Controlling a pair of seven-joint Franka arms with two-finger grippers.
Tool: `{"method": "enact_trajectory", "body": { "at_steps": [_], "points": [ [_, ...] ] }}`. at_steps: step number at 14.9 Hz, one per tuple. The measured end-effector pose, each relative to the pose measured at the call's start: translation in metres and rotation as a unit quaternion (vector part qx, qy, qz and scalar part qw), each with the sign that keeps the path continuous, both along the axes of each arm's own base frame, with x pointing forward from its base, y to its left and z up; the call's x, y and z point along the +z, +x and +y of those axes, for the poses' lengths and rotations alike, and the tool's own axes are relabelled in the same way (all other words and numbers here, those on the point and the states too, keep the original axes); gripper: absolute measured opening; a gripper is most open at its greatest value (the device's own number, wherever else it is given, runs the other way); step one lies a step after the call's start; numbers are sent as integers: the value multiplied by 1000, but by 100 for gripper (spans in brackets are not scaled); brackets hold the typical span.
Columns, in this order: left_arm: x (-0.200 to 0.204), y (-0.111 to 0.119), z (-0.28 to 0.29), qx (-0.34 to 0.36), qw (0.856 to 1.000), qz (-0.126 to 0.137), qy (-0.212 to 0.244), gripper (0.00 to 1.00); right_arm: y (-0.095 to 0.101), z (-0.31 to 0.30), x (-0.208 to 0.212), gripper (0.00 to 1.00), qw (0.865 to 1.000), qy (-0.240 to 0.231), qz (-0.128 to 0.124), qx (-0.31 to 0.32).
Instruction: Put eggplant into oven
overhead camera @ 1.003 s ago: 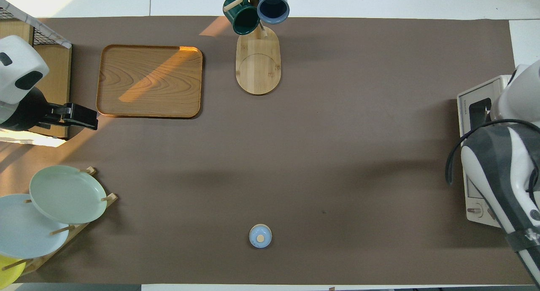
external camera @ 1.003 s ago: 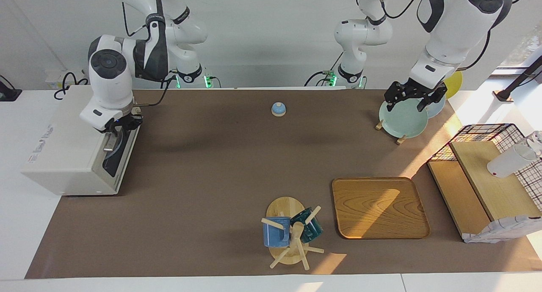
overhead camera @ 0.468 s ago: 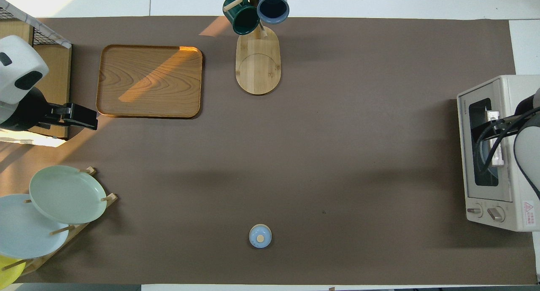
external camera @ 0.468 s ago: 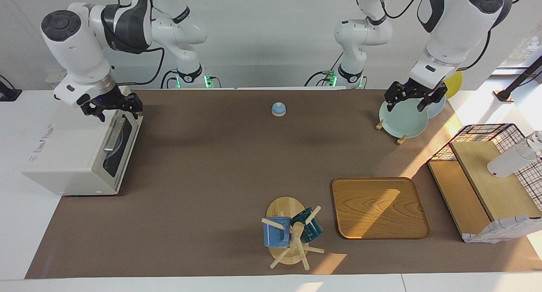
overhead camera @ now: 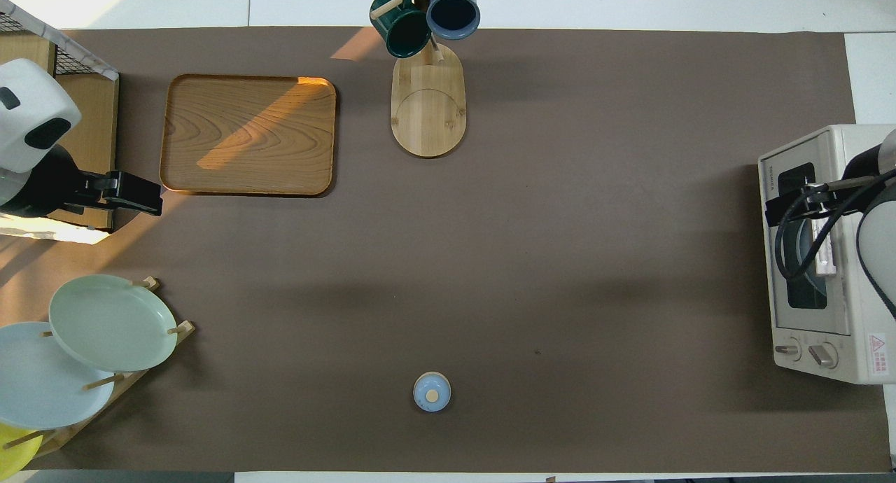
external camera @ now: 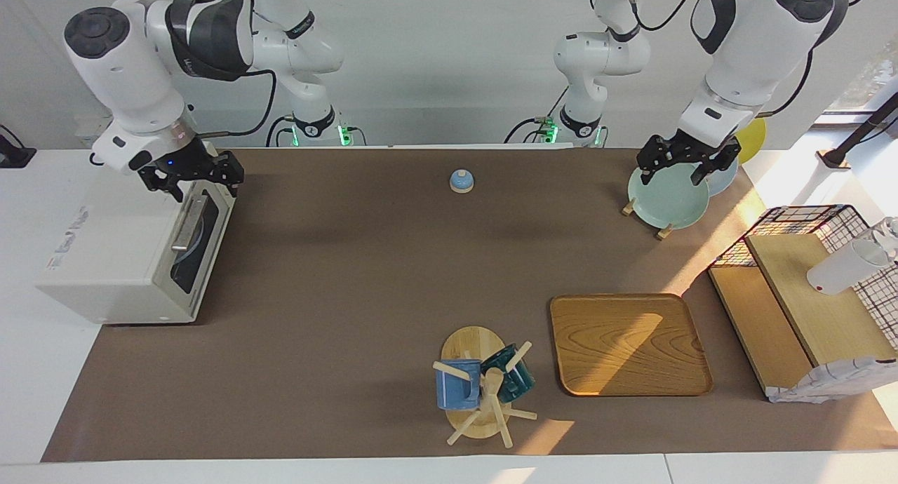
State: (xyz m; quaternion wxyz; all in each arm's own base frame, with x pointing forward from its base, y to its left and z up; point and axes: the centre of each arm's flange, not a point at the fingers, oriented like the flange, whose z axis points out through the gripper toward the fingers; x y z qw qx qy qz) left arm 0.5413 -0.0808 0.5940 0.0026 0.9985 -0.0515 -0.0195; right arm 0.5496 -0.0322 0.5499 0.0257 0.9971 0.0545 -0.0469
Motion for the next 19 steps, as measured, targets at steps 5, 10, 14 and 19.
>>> {"method": "enact_trajectory", "body": {
  "at_steps": [5,10,14,19],
  "points": [
    [0,0,0,0,1000,0,0,100,6,17,11,100,1000,-2,-7,-1],
    [0,0,0,0,1000,0,0,100,4,24,17,100,1000,-2,-11,1],
    [0,0,0,0,1000,0,0,100,3,25,19,100,1000,-2,-7,1],
    [0,0,0,0,1000,0,0,100,2,21,20,100,1000,-2,-4,-3]
  ]
}}
